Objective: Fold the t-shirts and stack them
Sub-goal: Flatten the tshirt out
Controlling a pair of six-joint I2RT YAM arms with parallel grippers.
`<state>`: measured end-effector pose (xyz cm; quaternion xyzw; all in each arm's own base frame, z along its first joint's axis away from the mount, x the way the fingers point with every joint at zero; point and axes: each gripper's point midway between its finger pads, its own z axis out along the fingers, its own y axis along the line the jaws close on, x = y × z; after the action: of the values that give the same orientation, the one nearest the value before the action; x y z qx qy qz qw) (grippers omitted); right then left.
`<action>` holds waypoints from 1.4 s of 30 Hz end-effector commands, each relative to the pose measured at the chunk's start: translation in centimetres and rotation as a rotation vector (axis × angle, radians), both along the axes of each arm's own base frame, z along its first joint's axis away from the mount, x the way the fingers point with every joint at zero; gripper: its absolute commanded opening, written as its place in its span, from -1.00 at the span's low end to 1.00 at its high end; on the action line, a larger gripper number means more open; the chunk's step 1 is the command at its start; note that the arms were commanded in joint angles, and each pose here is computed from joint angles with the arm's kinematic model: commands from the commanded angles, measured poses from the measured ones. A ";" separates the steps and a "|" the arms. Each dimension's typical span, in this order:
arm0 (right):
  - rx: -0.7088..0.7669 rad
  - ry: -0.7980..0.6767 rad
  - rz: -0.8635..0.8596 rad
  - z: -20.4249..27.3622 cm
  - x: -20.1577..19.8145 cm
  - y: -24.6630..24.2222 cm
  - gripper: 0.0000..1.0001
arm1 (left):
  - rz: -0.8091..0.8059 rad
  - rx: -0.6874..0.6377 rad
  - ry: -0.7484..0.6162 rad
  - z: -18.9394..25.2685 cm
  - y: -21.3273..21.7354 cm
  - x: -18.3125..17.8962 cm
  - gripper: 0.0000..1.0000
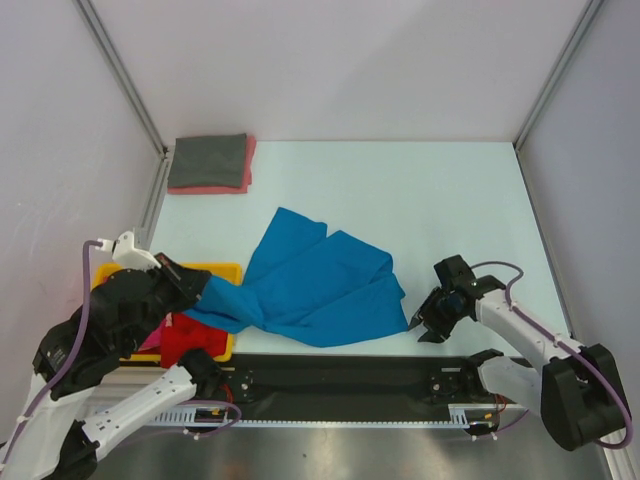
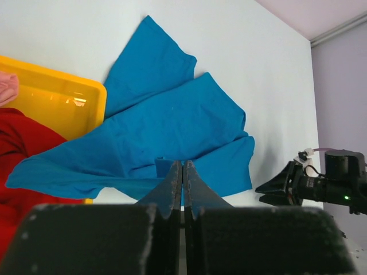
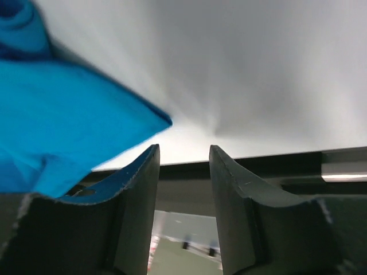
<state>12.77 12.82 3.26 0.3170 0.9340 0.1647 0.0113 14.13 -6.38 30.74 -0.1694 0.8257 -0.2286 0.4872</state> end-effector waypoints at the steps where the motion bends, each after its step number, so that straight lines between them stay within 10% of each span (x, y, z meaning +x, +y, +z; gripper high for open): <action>1: -0.006 -0.035 -0.159 -0.8 2.2 0.3 -0.09 | -0.043 -0.025 -0.039 1.2 -1.0 0.3 -1.00; 21: -0.195 0.102 -0.229 -4.5 1.7 0.0 -0.15 | 0.004 -0.042 -0.057 1.0 1.1 -0.9 -0.99; 26: -0.219 0.090 -0.239 -5.3 1.9 -0.6 -0.79 | 0.014 -0.041 -0.073 1.5 1.5 -1.0 -0.99; 42: -0.357 -0.692 -0.009 19.1 12.3 -5.6 -1.00 | -0.041 0.062 -0.554 19.2 -0.7 3.8 -1.00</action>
<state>24.59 9.79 17.90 0.2950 0.8935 0.1403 0.3083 16.34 -6.01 43.18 -0.1050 0.7385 -0.2399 0.6214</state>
